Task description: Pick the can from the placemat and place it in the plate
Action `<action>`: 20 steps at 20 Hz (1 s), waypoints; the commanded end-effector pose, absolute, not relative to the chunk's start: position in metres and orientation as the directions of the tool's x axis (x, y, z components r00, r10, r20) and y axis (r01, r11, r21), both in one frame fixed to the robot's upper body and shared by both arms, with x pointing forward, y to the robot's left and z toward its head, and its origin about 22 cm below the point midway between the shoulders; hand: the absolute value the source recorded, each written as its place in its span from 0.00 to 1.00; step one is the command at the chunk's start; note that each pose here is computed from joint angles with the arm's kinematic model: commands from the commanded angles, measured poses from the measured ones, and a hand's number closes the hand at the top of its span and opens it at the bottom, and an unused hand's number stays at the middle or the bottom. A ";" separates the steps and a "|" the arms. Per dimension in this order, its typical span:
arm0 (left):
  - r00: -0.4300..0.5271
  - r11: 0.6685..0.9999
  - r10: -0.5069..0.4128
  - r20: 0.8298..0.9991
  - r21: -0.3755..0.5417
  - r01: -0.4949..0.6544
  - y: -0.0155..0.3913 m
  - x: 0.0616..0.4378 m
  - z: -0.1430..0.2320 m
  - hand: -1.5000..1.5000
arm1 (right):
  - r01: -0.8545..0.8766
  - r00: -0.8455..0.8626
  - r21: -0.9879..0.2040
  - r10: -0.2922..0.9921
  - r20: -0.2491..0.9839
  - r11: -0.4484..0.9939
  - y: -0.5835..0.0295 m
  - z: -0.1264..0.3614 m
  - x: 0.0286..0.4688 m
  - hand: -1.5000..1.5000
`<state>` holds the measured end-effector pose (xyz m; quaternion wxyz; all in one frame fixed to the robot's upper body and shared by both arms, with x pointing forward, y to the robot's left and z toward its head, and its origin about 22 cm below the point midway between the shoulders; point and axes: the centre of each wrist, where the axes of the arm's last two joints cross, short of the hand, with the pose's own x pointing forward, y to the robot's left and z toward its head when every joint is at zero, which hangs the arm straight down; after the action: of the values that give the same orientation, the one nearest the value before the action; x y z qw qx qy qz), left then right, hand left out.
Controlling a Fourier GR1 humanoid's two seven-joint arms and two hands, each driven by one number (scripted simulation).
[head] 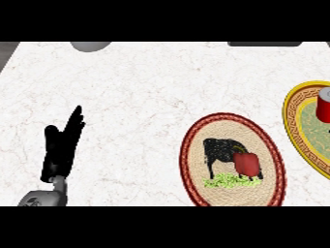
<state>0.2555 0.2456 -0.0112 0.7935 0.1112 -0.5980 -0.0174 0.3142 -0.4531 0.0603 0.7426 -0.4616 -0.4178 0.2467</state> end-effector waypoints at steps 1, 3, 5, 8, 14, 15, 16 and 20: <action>0.276 0.971 -0.174 0.945 0.212 -0.114 0.257 0.257 -0.018 0.50 | -0.043 0.463 -0.862 0.775 0.430 0.505 -0.470 0.047 0.306 0.00; 0.303 0.975 -0.158 0.940 0.197 -0.103 0.261 0.243 -0.021 0.50 | 0.008 0.380 -0.843 0.778 0.501 0.539 -0.455 0.065 0.315 0.00; 0.302 0.972 -0.165 0.939 0.207 -0.110 0.265 0.247 -0.014 0.50 | 0.105 0.270 -0.788 0.746 0.609 0.606 -0.471 0.072 0.307 0.00; 0.292 0.973 -0.151 0.944 0.194 -0.126 0.246 0.246 -0.011 0.50 | 0.298 0.153 -0.618 0.603 0.783 0.727 -0.474 0.066 0.304 0.00; 0.302 0.972 -0.143 0.943 0.191 -0.134 0.252 0.243 -0.014 0.50 | 0.408 0.023 -0.356 0.380 0.925 0.841 -0.507 0.072 0.270 0.00; 0.287 0.969 -0.168 0.943 0.211 -0.125 0.265 0.252 -0.003 0.50 | 0.400 0.022 -0.337 0.359 0.933 0.852 -0.516 0.077 0.270 0.00; 0.289 0.974 -0.155 0.945 0.195 -0.118 0.263 0.229 -0.015 0.50 | 0.388 0.016 -0.334 0.356 0.934 0.859 -0.518 0.081 0.271 0.00; 0.270 0.972 -0.166 0.948 0.203 -0.115 0.248 0.245 -0.027 0.50 | 0.346 0.004 -0.299 0.317 0.948 0.889 -0.531 0.058 0.247 0.00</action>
<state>0.2446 0.2593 -0.0160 0.7920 0.1165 -0.5992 -0.0106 0.2643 -0.5161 0.0660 0.6721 -0.2618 -0.6926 -0.0007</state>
